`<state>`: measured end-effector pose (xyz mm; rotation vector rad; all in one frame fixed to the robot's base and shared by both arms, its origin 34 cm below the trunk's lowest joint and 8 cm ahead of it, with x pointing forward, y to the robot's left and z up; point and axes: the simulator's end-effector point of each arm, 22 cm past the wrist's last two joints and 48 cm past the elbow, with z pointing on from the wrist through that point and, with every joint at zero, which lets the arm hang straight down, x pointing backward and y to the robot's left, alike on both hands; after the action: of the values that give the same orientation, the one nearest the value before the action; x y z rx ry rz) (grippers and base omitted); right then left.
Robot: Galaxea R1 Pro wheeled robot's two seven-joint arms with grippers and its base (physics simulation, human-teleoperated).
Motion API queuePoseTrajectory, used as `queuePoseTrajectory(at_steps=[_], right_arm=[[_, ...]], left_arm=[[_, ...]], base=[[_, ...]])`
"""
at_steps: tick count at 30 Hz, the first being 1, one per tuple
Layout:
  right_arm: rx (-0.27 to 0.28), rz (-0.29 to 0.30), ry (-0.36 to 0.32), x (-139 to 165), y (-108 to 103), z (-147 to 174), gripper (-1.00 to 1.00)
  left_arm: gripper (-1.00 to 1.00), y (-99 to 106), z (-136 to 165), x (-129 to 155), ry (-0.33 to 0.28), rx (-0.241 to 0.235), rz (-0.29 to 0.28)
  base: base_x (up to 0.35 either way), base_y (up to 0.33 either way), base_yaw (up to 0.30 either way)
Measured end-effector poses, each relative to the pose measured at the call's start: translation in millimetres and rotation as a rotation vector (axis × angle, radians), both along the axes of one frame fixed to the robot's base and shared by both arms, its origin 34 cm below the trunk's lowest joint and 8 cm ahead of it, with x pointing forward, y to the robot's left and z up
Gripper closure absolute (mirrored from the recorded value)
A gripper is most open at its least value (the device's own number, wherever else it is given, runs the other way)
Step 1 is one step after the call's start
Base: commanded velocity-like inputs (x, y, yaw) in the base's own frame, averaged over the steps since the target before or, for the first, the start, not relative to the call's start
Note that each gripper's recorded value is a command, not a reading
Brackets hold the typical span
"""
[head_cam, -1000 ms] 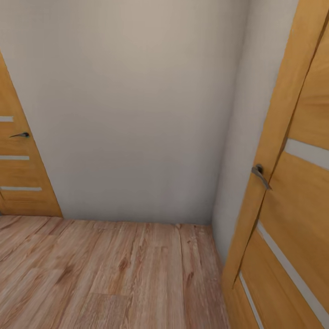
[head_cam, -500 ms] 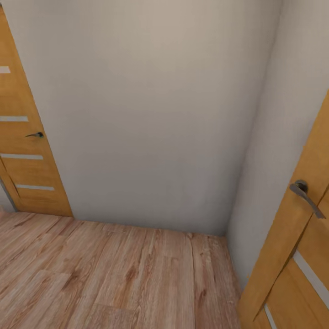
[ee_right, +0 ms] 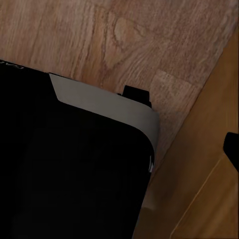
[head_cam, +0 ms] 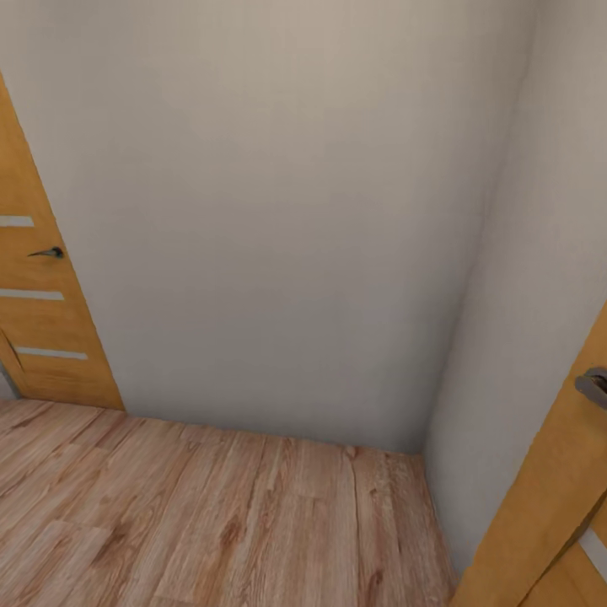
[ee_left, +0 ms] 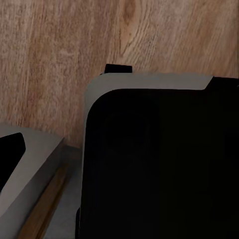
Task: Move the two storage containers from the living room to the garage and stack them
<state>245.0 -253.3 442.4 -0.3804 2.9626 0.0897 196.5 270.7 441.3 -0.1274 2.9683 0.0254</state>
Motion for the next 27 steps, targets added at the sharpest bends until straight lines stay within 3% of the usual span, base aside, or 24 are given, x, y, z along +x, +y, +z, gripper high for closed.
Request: queuePoseTrajectory(at_steps=[19, 27], right_arm=[[0.0, 0.002, 0.0, 0.0, -0.2, -0.2, -1.0], [0.0, 0.002, 0.0, -0.1, 0.3, 0.0, -1.0]], left_arm=[[-1.0, 0.0, -0.1, 0.2, 0.0, 0.0, -0.001], [-1.0, 2.3, 0.0, -0.5, 0.002, 0.003, 0.0]], base=[[0.022, -0.001, 0.277], [0.271, 0.0, 0.278]])
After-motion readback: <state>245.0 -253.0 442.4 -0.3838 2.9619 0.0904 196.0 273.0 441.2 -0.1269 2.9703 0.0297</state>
